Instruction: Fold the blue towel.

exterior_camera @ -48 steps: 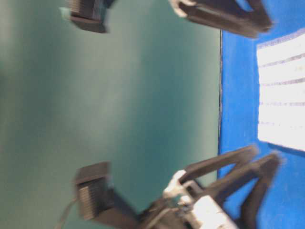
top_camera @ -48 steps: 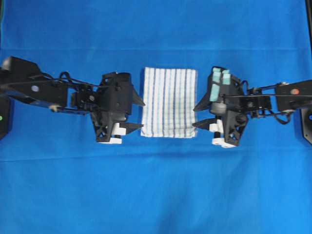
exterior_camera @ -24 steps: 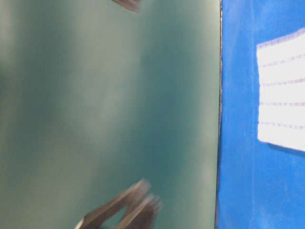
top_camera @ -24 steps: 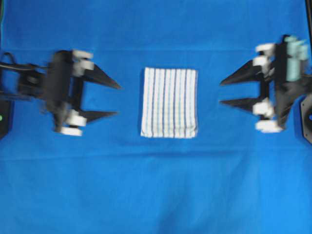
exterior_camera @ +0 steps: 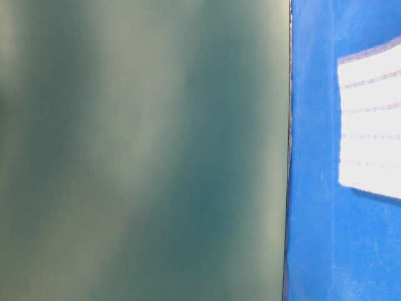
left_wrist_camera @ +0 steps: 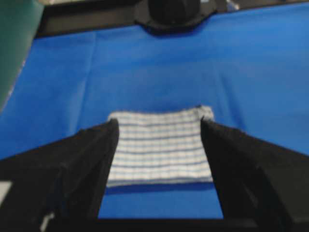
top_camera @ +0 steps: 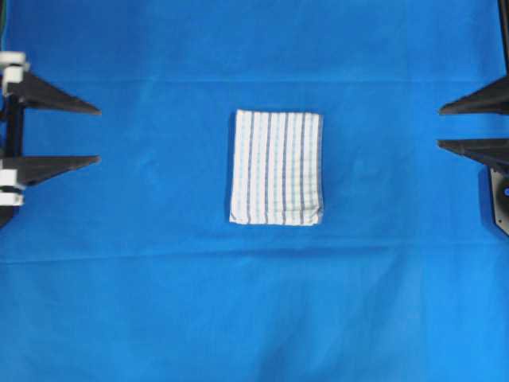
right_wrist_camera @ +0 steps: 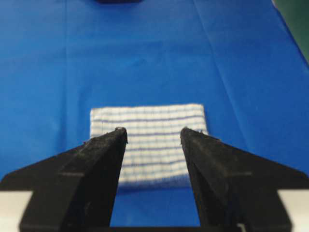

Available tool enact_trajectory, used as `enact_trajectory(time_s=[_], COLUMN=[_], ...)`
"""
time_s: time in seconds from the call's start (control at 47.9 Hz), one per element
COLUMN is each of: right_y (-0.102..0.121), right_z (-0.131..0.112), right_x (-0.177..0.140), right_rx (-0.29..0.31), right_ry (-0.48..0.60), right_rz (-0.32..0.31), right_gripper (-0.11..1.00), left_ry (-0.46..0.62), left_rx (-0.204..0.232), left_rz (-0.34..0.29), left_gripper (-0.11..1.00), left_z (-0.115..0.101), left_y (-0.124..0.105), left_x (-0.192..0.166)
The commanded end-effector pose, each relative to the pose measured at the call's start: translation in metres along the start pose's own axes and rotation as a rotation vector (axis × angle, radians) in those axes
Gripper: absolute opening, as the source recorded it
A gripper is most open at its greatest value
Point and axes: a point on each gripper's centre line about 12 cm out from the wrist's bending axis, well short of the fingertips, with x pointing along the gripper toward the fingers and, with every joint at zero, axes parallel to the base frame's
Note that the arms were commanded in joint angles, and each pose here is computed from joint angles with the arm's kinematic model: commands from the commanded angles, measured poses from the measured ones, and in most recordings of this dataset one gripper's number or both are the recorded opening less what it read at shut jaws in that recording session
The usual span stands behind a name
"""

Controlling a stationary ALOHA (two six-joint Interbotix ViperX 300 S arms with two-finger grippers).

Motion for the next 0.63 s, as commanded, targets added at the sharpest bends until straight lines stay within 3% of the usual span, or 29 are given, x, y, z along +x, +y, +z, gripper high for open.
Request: enact_trajectory(time_s=[0.0, 0.313, 0.48, 0.605], right_y=[-0.001, 0.000, 0.001, 0.001], right_z=[-0.003, -0.044, -0.052, -0.053], right_x=[-0.006, -0.009, -0.004, -0.002], right_rx=[-0.003, 0.005, 0.011, 0.010], right_ry=[-0.026, -0.031, -0.026, -0.021], right_rz=[-0.001, 0.012, 0.024, 0.023], right_gripper=[0.55, 0.55, 0.55, 0.55], left_ry=[-0.042, -0.035, -0.014, -0.003], left_rx=[-0.003, -0.051, -0.090, -0.094], left_rz=[0.009, 0.019, 0.015, 0.014], left_gripper=[0.62, 0.62, 0.62, 0.62], left_z=[-0.001, -0.041, -0.056, -0.060], left_y=[0.000, -0.004, -0.006, -0.007], left_x=[-0.013, -0.038, -0.039, -0.039])
